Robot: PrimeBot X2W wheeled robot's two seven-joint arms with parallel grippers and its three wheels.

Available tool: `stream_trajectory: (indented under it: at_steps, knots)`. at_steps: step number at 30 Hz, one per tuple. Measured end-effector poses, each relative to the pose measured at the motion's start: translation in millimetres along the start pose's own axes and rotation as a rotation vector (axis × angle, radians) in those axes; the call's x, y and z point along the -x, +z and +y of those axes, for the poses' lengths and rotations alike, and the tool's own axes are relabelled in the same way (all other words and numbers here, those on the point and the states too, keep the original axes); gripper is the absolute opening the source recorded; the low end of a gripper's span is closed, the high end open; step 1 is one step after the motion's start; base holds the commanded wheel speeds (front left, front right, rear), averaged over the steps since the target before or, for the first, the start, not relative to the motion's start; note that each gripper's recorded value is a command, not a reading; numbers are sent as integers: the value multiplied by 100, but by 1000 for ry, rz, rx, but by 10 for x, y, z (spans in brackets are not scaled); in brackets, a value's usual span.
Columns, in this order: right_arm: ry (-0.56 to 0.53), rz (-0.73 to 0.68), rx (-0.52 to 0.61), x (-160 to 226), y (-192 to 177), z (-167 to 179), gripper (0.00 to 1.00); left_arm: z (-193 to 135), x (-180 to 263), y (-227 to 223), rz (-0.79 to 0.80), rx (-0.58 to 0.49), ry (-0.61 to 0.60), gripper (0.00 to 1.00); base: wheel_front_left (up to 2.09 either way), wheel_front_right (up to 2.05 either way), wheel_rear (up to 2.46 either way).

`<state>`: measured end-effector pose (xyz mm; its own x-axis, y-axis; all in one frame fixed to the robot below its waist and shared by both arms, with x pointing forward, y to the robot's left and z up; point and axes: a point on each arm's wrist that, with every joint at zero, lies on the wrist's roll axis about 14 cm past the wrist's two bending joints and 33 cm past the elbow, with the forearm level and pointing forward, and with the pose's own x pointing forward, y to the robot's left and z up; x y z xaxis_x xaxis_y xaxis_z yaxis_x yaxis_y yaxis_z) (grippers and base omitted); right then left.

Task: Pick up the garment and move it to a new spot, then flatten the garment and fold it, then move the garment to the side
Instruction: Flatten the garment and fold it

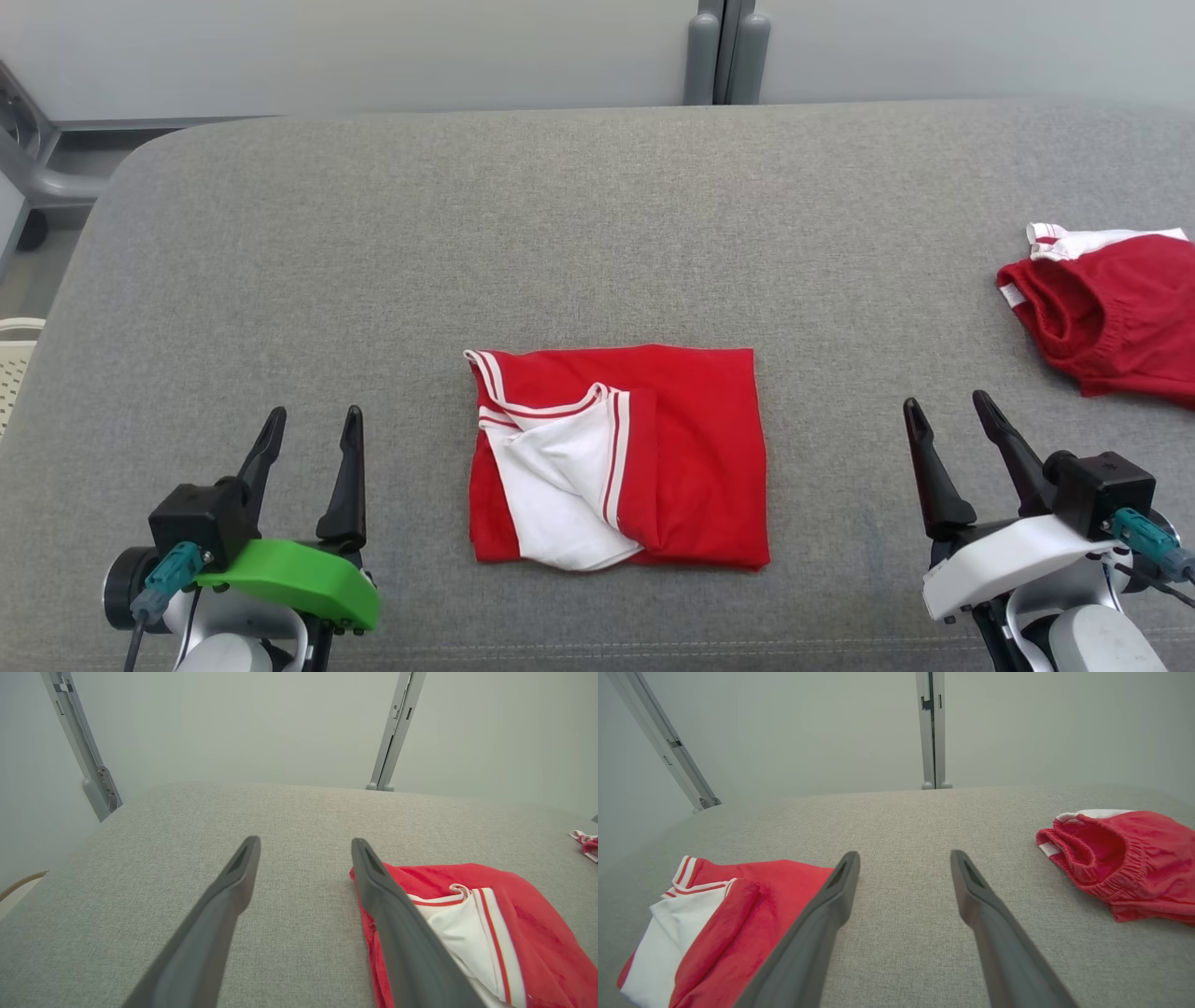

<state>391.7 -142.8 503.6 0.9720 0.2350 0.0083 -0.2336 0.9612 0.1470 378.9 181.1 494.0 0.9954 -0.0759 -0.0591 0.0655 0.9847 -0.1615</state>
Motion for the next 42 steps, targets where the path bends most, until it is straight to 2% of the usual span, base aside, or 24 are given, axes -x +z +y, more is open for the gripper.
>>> stream_trajectory:
  at_steps: [7, 8, 9, 14, 18, 23, 32, 37, 42]
  knots:
    - [17, 10, 0, -41, -8, 54, 100, 17, 13, -4, 6, 4, 10, 100, 0, 0, 0]
    - [22, 14, -1, -49, -15, 73, 67, 20, 16, -6, 7, 4, 11, 100, 0, 0, 0]
    - [35, 27, -4, -59, -43, 115, 0, 22, 19, -9, 9, 4, 12, 100, 0, 0, 0]
    - [122, 87, -23, -129, -196, 376, 0, 79, 13, 21, 1, 3, 29, 100, 0, 0, 0]
    - [265, 144, -65, -244, -373, 860, 0, 125, 43, 21, -4, 12, 46, 100, 0, 0, 0]
    - [356, 204, -89, -325, -576, 1161, 0, 184, 65, -15, 2, 21, 70, 100, 0, 0, 0]
    - [457, 316, -91, -476, -1004, 1468, 0, 336, 123, -63, 6, 30, 123, 100, 0, 0, 0]
    - [526, 318, -99, -513, -1040, 1689, 0, 387, 130, -91, 13, 30, 140, 100, 0, 0, 0]
    - [636, 341, -113, -357, -1067, 1999, 0, 380, 110, -106, 14, 34, 138, 100, 0, 0, 0]
